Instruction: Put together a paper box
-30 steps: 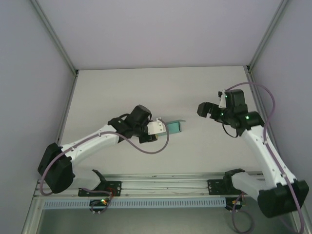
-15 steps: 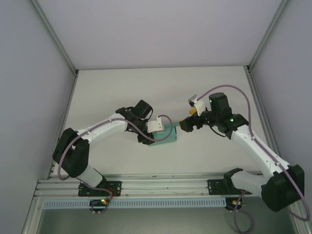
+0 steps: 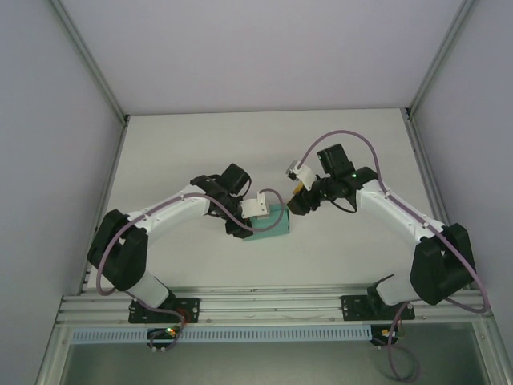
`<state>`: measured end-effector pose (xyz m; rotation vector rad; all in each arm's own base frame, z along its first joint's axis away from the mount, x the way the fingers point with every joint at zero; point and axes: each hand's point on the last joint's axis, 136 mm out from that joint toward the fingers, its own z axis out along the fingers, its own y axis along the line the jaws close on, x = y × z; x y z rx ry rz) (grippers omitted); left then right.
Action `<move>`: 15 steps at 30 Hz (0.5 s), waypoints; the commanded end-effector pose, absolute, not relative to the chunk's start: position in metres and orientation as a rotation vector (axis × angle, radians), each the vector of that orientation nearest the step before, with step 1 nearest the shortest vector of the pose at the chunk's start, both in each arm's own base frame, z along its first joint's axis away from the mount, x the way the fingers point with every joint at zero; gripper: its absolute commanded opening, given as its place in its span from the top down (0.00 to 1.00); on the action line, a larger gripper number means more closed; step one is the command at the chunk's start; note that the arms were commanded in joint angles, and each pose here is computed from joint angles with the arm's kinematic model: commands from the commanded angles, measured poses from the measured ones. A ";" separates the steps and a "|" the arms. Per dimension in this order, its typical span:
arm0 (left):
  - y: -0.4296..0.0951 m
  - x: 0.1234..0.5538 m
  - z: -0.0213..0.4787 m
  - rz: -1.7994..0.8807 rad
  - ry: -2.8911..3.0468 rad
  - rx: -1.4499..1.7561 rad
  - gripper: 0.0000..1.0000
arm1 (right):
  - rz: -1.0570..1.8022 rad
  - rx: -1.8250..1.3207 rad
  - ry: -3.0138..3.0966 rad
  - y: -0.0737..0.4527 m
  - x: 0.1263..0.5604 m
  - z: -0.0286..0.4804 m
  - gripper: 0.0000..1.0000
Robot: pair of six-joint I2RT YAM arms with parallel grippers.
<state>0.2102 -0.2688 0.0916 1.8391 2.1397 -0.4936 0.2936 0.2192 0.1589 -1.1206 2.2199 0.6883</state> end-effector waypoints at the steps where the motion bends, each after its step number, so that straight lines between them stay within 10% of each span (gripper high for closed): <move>1: -0.272 0.213 0.098 -0.513 2.114 1.857 0.63 | 0.702 -1.183 2.253 0.221 0.283 0.151 0.45; 15: -0.277 0.223 0.101 -0.491 2.135 1.796 0.62 | 0.679 -0.980 2.388 0.225 0.293 0.150 0.99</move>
